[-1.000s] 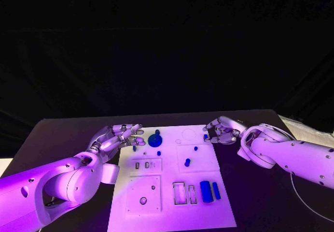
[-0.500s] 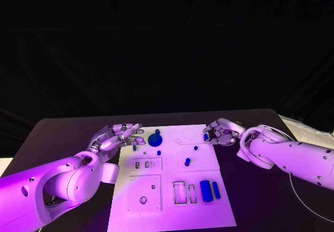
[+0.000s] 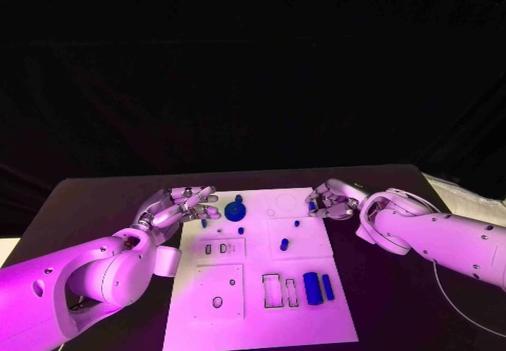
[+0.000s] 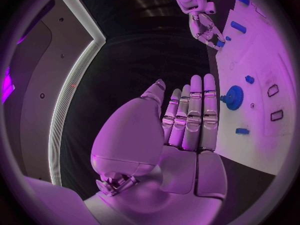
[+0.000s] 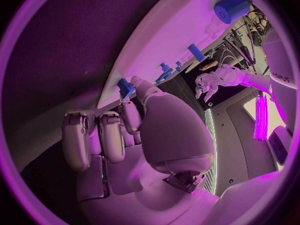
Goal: Assemble the parts on the task board
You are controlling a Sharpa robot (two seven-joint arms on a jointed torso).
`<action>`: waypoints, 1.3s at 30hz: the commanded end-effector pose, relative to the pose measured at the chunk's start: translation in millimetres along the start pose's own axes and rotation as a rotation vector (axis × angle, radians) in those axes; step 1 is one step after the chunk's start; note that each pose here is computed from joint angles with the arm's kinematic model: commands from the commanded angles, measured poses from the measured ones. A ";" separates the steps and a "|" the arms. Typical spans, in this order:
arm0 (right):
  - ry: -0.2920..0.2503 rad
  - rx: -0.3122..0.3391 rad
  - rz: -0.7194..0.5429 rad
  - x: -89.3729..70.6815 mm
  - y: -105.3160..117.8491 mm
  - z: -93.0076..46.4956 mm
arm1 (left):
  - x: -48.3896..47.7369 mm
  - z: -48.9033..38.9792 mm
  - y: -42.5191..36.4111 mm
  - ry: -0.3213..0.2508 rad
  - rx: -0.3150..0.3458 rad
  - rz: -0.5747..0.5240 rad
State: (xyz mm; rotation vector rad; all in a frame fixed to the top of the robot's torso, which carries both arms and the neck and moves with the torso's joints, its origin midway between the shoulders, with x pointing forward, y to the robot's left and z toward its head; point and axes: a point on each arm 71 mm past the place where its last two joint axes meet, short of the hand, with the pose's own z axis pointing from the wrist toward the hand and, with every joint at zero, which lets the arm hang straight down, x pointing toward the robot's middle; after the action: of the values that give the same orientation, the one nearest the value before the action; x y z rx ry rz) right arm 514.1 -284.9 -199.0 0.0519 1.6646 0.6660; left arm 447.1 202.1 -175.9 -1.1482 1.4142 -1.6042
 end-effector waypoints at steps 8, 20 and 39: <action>0.017 0.008 -0.012 2.0 -2.1 0.5 | 2.6 0.1 -0.8 0.021 0.009 -0.010; 0.009 0.017 -0.016 0.9 -4.5 0.4 | 2.6 0.0 -0.7 0.021 0.008 -0.010; -0.006 0.012 -0.015 -0.3 -4.2 0.2 | 3.1 -0.1 -0.6 0.023 0.007 -0.011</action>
State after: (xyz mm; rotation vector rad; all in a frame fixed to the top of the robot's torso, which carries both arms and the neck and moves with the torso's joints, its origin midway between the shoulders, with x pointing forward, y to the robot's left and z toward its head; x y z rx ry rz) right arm 516.1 -288.7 -199.9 0.0579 1.6652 0.6454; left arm 446.8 201.8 -176.0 -1.1484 1.4161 -1.6056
